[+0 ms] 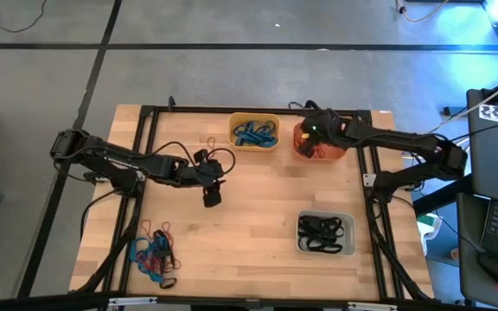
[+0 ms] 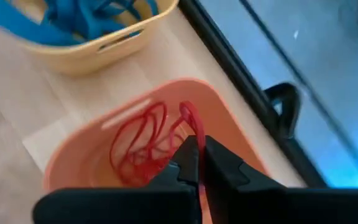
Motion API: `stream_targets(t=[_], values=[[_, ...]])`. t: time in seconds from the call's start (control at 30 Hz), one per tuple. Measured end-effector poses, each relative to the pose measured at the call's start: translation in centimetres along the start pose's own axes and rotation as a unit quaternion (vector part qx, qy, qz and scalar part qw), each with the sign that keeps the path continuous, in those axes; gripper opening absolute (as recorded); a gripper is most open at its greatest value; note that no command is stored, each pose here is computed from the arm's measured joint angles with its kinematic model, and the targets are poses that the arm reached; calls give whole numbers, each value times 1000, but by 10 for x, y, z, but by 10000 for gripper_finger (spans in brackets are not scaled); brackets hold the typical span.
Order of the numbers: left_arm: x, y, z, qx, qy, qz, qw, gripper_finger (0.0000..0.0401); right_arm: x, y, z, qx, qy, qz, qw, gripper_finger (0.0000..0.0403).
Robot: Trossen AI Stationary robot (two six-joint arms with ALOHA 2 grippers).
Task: Sort rubber bands into baskets
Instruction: Put the red rubber band into the orange bin
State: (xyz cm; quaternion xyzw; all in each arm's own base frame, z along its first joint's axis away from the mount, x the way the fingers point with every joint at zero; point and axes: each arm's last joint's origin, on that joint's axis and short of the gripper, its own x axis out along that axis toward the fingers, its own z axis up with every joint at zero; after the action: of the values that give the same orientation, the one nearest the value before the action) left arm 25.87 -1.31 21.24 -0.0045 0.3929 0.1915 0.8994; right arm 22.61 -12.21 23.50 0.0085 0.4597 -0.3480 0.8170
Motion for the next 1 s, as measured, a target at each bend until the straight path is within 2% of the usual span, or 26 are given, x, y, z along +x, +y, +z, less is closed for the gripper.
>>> stream_targets(t=[0.1,0.43,0.53,0.73,0.87,1.0], values=[[0,0,0,0,0,0,1000,148,6,-4,-3,29,21,14,999,14],[0,0,0,-2,0,0,1000,148,19,1,-8,30,62,26,997,22],[0,0,0,-2,2,0,1000,148,19,1,-11,27,76,22,996,56],[0,1,-1,-15,3,20,1000,148,19,0,-12,37,82,7,996,158],[2,8,-2,-48,7,47,998,148,19,0,-11,39,77,8,996,212],[11,18,-3,-91,21,75,993,148,19,0,-10,43,73,8,996,242]])
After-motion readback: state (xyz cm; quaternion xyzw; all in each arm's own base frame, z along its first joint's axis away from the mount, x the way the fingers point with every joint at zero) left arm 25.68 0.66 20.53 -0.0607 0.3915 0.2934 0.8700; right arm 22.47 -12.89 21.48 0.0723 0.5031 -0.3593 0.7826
